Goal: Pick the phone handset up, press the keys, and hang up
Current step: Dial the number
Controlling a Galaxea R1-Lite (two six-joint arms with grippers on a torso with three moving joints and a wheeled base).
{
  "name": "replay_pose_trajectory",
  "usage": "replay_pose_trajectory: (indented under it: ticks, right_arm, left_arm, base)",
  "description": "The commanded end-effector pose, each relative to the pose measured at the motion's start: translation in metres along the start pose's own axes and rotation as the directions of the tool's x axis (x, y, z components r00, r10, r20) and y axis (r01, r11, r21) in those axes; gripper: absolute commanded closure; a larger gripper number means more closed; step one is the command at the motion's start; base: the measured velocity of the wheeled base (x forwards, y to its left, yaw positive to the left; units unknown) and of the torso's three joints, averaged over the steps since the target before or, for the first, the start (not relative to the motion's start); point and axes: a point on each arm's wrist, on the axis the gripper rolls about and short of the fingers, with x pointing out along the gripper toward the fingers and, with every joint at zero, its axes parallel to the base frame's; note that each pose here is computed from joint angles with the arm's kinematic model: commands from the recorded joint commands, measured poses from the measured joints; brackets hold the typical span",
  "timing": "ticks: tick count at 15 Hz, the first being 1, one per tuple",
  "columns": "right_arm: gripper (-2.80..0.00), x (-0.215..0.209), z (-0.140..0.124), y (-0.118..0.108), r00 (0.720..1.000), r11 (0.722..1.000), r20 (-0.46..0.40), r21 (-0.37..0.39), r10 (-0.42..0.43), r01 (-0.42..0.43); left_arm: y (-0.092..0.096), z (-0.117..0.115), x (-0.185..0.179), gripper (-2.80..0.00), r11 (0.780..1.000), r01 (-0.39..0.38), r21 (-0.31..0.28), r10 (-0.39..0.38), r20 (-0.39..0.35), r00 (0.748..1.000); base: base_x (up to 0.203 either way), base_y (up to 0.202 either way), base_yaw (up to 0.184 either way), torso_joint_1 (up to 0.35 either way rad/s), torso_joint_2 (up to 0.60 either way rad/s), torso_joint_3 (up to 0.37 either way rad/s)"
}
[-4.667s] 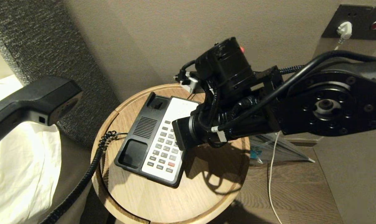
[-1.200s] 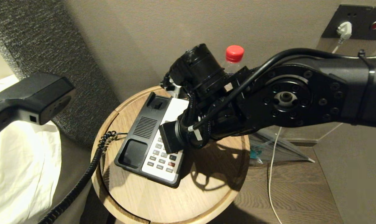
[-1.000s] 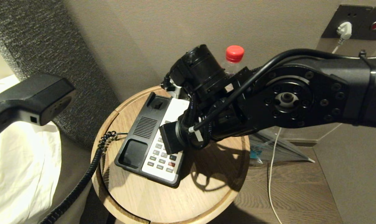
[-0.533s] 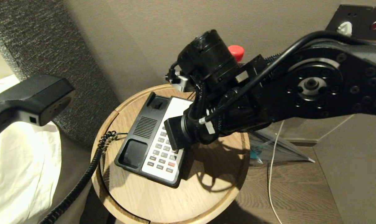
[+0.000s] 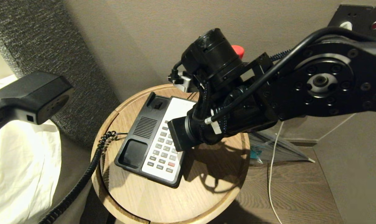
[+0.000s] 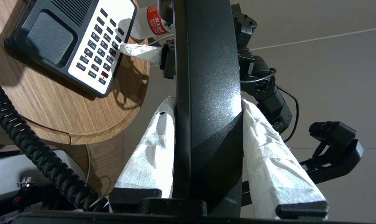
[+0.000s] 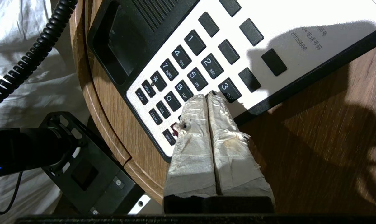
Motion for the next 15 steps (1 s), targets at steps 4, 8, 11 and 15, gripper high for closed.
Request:
replay_pose_trajectory:
  ticks: [4, 8, 11, 15]
  right_arm:
    - [0.0, 0.005, -0.002, -0.001, 1.0, 1.0, -0.014, -0.003, -0.008, 0.008]
    - [0.0, 0.008, -0.003, -0.002, 1.0, 1.0, -0.021, -0.002, -0.023, 0.023]
    - [0.0, 0.011, -0.004, -0.002, 0.999, 1.0, -0.026, -0.004, -0.026, 0.026]
    - [0.0, 0.015, -0.004, -0.004, 0.999, 0.999, -0.033, -0.01, -0.031, 0.03]
  left_arm:
    - [0.001, -0.001, 0.001, 0.0, 1.0, -0.003, -0.006, 0.003, -0.004, 1.0]
    - [0.002, -0.001, 0.0, 0.0, 1.0, -0.002, -0.006, 0.002, -0.003, 1.0]
    - [0.002, -0.001, 0.0, 0.0, 1.0, -0.001, -0.006, 0.001, -0.003, 1.0]
    - [0.002, -0.001, 0.0, 0.0, 1.0, -0.002, -0.006, 0.002, -0.003, 1.0]
  base:
    - [0.0, 0.0, 0.0, 0.0, 0.0, 0.0]
    - [0.0, 0.0, 0.0, 0.0, 0.0, 0.0]
    - [0.0, 0.0, 0.0, 0.0, 0.0, 0.0]
    - [0.0, 0.0, 0.0, 0.0, 0.0, 0.0]
